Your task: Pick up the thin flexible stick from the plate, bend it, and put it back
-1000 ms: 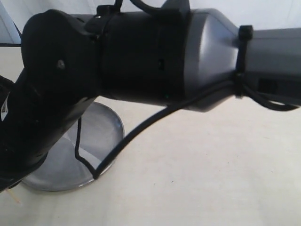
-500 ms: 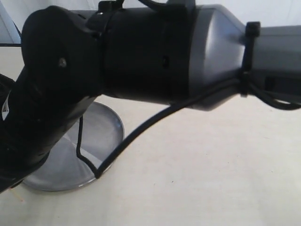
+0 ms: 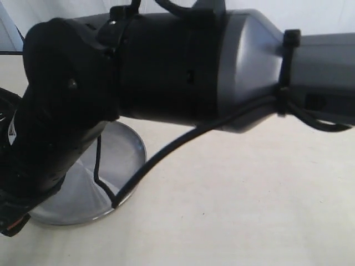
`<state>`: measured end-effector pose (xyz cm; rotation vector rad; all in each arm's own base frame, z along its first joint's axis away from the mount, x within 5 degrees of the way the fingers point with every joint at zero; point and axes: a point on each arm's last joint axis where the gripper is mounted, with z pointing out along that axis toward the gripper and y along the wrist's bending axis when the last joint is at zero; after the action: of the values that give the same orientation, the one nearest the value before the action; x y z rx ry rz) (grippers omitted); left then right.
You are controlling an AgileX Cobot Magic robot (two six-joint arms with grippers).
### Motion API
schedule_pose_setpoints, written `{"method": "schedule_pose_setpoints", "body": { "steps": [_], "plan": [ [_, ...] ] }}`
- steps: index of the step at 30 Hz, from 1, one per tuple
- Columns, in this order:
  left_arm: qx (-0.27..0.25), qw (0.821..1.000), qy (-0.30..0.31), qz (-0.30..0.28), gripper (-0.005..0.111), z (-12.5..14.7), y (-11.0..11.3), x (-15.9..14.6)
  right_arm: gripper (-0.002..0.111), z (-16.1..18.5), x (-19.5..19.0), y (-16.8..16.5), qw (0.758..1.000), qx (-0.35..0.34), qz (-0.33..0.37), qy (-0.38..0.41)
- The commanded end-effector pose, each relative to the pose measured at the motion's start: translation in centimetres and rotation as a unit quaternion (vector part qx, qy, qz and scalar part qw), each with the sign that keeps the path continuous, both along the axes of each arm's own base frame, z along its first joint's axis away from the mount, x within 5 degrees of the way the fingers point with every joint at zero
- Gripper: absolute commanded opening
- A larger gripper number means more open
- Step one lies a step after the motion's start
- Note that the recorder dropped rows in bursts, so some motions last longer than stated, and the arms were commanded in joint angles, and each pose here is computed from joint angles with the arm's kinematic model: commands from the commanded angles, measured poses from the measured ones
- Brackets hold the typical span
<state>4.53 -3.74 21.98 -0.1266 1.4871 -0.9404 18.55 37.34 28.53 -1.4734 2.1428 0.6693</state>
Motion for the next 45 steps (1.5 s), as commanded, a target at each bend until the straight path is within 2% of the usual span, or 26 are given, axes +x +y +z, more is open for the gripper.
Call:
{"method": "schedule_pose_setpoints", "body": {
  "steps": [1,3,4,5,17,19,23,25,29,32,38,41,43,45],
  "plan": [
    [-0.028,1.0,0.006,0.002,0.0,0.0,0.1,0.0,0.052,-1.6,0.7,1.0,1.0,0.01,-0.02,0.007],
    [-0.047,0.999,0.008,-0.001,0.0,0.2,0.1,0.0,0.032,-2.6,1.0,1.4,1.0,0.007,-0.023,0.009],
    [-0.056,0.998,0.008,-0.002,0.0,0.3,0.1,0.0,0.007,-3.3,1.2,1.6,1.0,0.0,-0.023,0.008],
    [-0.058,0.998,0.008,-0.002,0.0,0.3,0.1,0.0,0.0,-3.6,1.4,1.7,1.0,-0.004,-0.023,0.003],
    [-0.072,0.997,0.01,-0.004,0.0,0.4,0.2,0.0,0.0,-6.2,2.9,3.2,0.998,0.025,-0.044,-0.037],
    [-0.077,0.997,0.014,0.007,0.0,0.4,0.4,0.1,0.0,-6.4,2.8,3.2,0.998,0.02,-0.042,-0.036],
    [-0.07,0.995,0.028,0.065,0.001,0.0,1.3,0.5,0.0,-5.3,2.3,2.6,0.999,0.005,-0.031,-0.027],
    [-0.054,0.996,0.025,0.069,0.013,-0.1,1.3,0.6,0.0,-4.5,1.9,2.1,0.999,-0.003,-0.025,-0.02],
    [-0.052,0.995,0.028,0.085,0.028,-0.1,1.6,0.7,0.0,-3.8,1.5,1.6,1.0,-0.012,-0.019,-0.008],
    [-0.052,0.994,0.029,0.087,0.035,-0.2,1.6,0.7,0.0,-3.6,1.1,1.4,1.0,-0.022,-0.013,0.002],
    [-0.052,0.994,0.029,0.087,0.034,-0.2,1.6,0.7,0.0,-3.0,0.6,1.3,0.999,-0.013,-0.012,0.027],
    [-0.052,0.995,0.028,0.085,0.033,-0.1,1.6,0.7,0.0,-2.9,-0.1,1.3,0.998,-0.013,0.011,0.054],
    [-0.052,0.995,0.028,0.085,0.025,-0.1,1.6,0.7,0.0,-2.6,-0.6,1.2,0.997,-0.011,0.025,0.07],
    [-0.044,0.995,0.026,0.086,0.01,-0.2,1.6,0.7,0.0,-2.1,-0.8,1.0,0.997,-0.009,0.032,0.074]
  ]
}}
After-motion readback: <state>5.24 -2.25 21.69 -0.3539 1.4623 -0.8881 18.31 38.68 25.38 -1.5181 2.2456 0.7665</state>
